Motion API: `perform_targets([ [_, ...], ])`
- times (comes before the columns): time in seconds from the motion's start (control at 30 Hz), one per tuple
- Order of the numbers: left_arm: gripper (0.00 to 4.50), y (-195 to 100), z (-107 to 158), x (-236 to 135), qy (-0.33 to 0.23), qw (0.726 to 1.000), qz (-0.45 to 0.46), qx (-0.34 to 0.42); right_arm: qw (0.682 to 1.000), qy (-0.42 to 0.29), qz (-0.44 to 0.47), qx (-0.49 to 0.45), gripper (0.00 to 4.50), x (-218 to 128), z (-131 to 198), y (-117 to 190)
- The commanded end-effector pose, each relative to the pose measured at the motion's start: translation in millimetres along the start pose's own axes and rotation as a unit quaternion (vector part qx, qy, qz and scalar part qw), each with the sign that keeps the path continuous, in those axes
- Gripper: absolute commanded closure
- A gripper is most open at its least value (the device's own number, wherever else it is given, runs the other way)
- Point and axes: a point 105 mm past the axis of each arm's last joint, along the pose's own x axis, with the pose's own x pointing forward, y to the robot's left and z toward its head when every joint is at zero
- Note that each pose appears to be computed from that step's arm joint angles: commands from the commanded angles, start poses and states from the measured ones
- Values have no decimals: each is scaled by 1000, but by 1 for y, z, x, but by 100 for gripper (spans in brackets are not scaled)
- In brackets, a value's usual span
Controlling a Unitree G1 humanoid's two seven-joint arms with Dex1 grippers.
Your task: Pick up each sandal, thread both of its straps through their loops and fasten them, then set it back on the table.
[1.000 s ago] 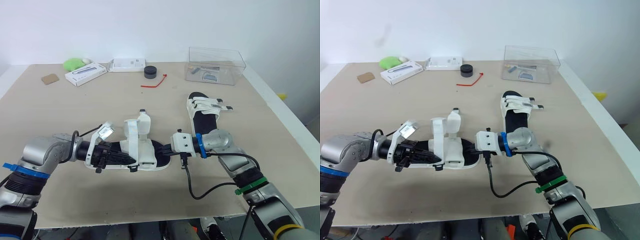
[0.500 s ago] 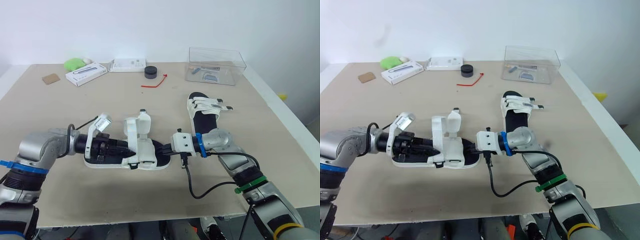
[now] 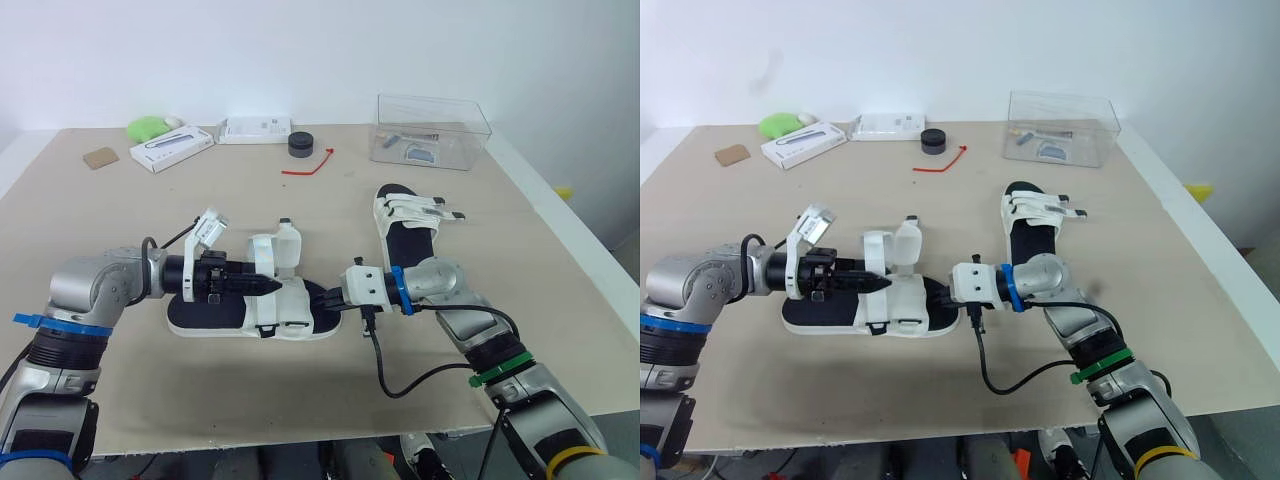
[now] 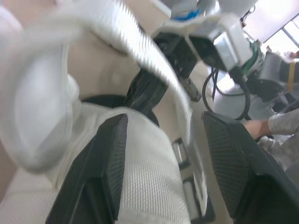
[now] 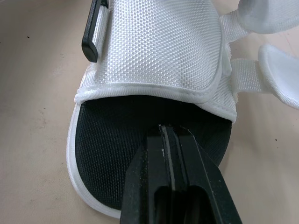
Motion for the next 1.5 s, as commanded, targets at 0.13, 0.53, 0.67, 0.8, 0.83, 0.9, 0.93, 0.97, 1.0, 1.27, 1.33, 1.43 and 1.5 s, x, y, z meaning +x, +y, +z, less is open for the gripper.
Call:
perform_targets([
  [0.13,445,-11,-15,1,25,999,-20,13,999,47,15,19,450,-3,-22,11],
  [0.53,445,-24,-41,3,42,999,-25,-5,998,49,20,17,450,-2,-23,12],
  [0.67,374,-25,-38,1,40,999,-18,-12,998,50,24,14,450,-1,-23,11],
  [0.8,205,-30,-33,-4,53,998,-19,12,998,49,26,13,450,0,-23,10],
  [0.83,162,-31,-32,-5,54,998,-18,14,998,48,26,13,450,1,-23,10],
  [0.9,78,-38,-30,-11,70,997,-23,28,998,48,27,12,450,1,-22,10],
  [0.93,49,-43,-28,-16,78,996,-28,34,998,48,27,12,450,0,-22,10],
  [0.97,15,-48,-25,-22,85,995,-31,41,998,48,28,11,450,0,-22,10],
  [1.0,15,-51,-23,-26,90,994,-31,45,998,49,28,11,450,0,-23,10],
  [1.27,15,-74,-27,-59,97,995,-2,21,998,48,35,8,450,1,-23,9],
  [1.33,15,-84,-45,-57,105,994,-9,-10,998,47,36,7,450,2,-23,9],
  [1.43,15,-88,-67,-50,102,994,1,-26,998,46,39,6,450,3,-23,9],
  [1.5,15,-76,-80,-41,76,996,42,-23,998,44,41,5,450,4,-23,9],
])
